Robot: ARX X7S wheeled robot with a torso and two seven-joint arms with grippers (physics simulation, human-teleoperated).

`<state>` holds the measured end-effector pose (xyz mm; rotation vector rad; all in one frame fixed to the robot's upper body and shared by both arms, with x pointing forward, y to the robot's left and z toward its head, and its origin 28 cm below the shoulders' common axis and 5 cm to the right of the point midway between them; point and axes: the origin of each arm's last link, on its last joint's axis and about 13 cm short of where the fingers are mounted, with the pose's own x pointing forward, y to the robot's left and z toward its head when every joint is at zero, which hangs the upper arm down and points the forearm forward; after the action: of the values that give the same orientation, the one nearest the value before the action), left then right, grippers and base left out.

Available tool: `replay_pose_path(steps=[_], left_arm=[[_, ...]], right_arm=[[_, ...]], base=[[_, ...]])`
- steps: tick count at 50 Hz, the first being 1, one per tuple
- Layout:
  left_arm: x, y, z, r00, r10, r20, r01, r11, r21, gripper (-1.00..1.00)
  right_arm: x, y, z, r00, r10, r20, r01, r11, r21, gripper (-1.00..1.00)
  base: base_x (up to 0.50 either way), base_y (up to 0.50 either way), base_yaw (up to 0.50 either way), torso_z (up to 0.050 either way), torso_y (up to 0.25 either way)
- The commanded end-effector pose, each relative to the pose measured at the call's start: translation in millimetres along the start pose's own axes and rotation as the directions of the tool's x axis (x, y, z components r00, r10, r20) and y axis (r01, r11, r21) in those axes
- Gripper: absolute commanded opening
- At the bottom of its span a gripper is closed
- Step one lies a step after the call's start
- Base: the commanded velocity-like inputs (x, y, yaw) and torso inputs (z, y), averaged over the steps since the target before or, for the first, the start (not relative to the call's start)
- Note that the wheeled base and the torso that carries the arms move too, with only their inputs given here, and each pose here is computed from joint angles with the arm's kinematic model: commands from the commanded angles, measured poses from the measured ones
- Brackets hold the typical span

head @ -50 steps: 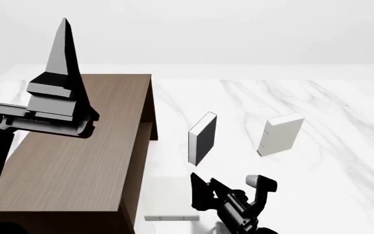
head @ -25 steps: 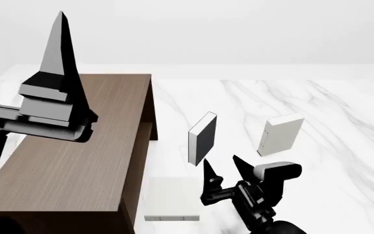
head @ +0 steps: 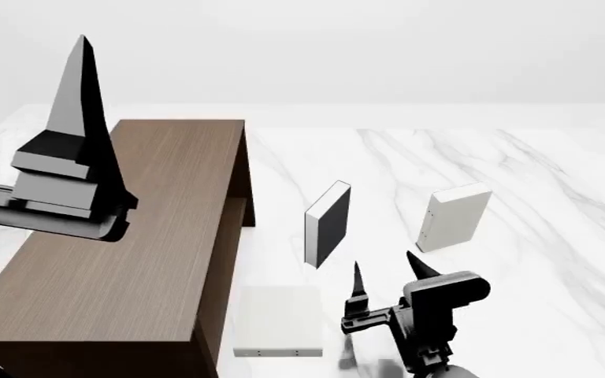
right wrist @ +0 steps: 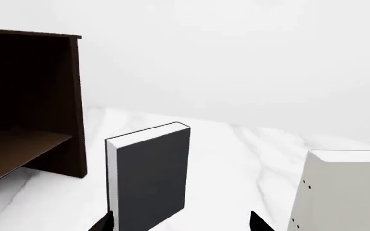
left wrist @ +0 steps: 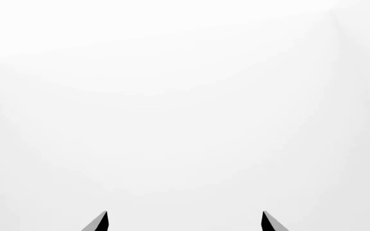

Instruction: Pick up the book on the right and place it under the cabinet shelf.

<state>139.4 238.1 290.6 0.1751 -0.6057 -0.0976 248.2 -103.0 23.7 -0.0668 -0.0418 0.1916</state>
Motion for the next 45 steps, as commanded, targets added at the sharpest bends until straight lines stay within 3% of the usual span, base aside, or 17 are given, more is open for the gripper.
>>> replay_pose_path(steps=[1,16,45], left_arm=[[-4.3,1.3,-4.3,0.999,-0.021,-0.031,0.021,1.000,-0.014,1.00],[-5.6,-0.9,-2.8,0.998,-0.048,-0.044,0.045,0.998,-0.049,1.00],[-2.3,-3.5,16.9,0.998,-0.065,0.005,0.066,0.996,-0.058,1.00]], right_arm=[[3.6,-2.5,-15.5,0.999,-0.043,-0.010,0.043,0.996,-0.078,1.00],[5.6,-0.4,-18.4,0.999,-0.035,-0.018,0.033,0.996,-0.082,1.00],[2.9,1.5,-8.3,1.000,-0.015,0.006,0.016,0.998,-0.068,1.00]], base=[[0.00,0.00,0.00,0.000,0.000],[0.00,0.00,0.00,0.000,0.000],[0.00,0.00,0.00,0.000,-0.123]])
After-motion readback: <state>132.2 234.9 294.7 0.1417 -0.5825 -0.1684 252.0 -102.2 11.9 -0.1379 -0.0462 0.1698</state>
